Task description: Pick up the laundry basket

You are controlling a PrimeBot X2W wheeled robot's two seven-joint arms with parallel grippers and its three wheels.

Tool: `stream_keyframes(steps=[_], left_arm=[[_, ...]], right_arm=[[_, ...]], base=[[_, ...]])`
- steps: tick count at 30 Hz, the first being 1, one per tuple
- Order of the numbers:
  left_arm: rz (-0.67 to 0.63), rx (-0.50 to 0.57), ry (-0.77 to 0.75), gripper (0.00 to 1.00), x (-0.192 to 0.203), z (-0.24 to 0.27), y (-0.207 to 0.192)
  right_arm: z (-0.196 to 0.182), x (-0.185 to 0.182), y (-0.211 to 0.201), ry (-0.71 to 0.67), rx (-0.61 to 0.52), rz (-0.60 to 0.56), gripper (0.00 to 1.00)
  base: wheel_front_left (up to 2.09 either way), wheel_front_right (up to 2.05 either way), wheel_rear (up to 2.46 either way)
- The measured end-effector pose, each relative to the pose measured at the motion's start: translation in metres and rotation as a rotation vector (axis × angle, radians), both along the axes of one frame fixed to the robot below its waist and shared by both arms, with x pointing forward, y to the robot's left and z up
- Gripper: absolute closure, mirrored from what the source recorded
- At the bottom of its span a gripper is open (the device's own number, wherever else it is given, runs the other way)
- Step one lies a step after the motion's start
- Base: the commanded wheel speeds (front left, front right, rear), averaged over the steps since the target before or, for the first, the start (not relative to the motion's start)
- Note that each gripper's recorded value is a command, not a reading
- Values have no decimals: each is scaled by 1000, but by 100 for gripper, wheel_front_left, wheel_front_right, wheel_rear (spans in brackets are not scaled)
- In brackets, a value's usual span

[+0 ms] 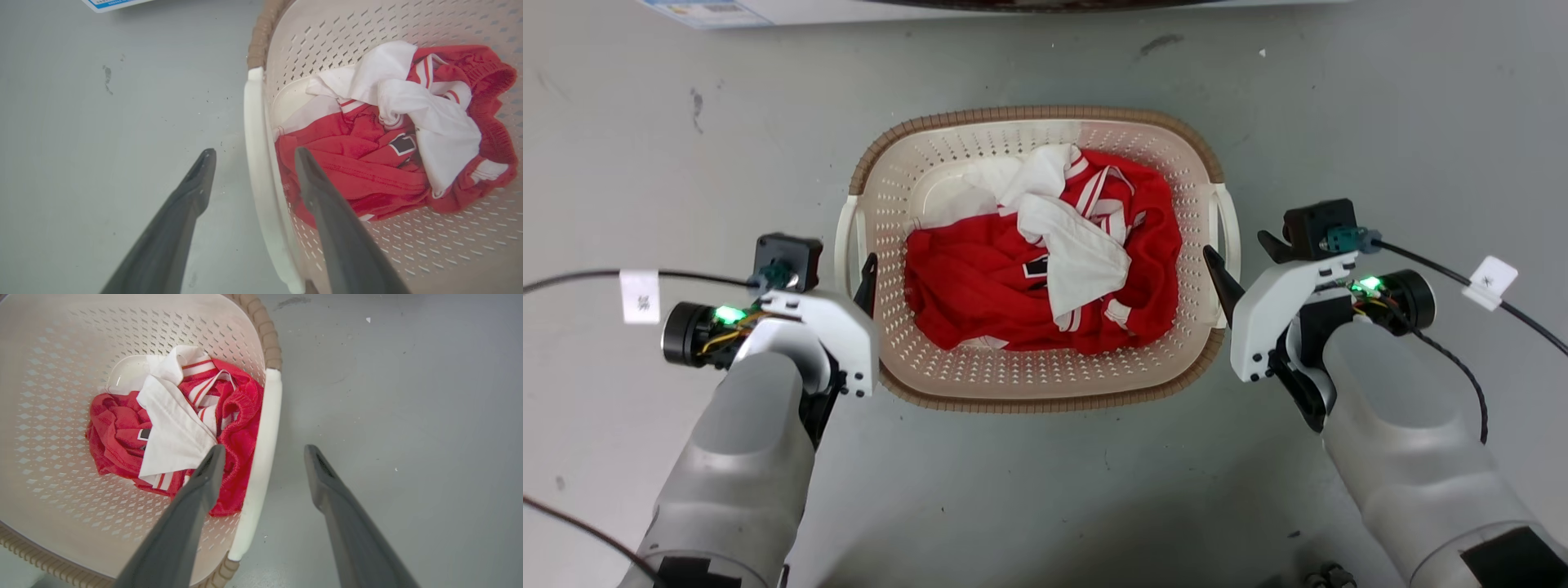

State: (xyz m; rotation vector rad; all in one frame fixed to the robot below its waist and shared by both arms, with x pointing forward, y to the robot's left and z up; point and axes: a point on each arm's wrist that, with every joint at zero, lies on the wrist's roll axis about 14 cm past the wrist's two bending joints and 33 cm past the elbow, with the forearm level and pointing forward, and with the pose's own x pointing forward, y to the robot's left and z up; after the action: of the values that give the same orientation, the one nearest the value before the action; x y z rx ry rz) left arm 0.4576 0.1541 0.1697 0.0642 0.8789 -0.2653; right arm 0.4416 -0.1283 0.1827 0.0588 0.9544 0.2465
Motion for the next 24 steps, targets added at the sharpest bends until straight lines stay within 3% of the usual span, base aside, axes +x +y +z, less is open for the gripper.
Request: stream_keyframes(steps=[11,24], left_arm=[[-76,2,167,0,-5,-30,-17],[-103,-11,216,0,-7,-39,-18]], right_arm=[[-29,2,12,152,-13,71,0],[-42,-6,13,215,-13,75,0]], base=[[0,0,0],[0,0,0]])
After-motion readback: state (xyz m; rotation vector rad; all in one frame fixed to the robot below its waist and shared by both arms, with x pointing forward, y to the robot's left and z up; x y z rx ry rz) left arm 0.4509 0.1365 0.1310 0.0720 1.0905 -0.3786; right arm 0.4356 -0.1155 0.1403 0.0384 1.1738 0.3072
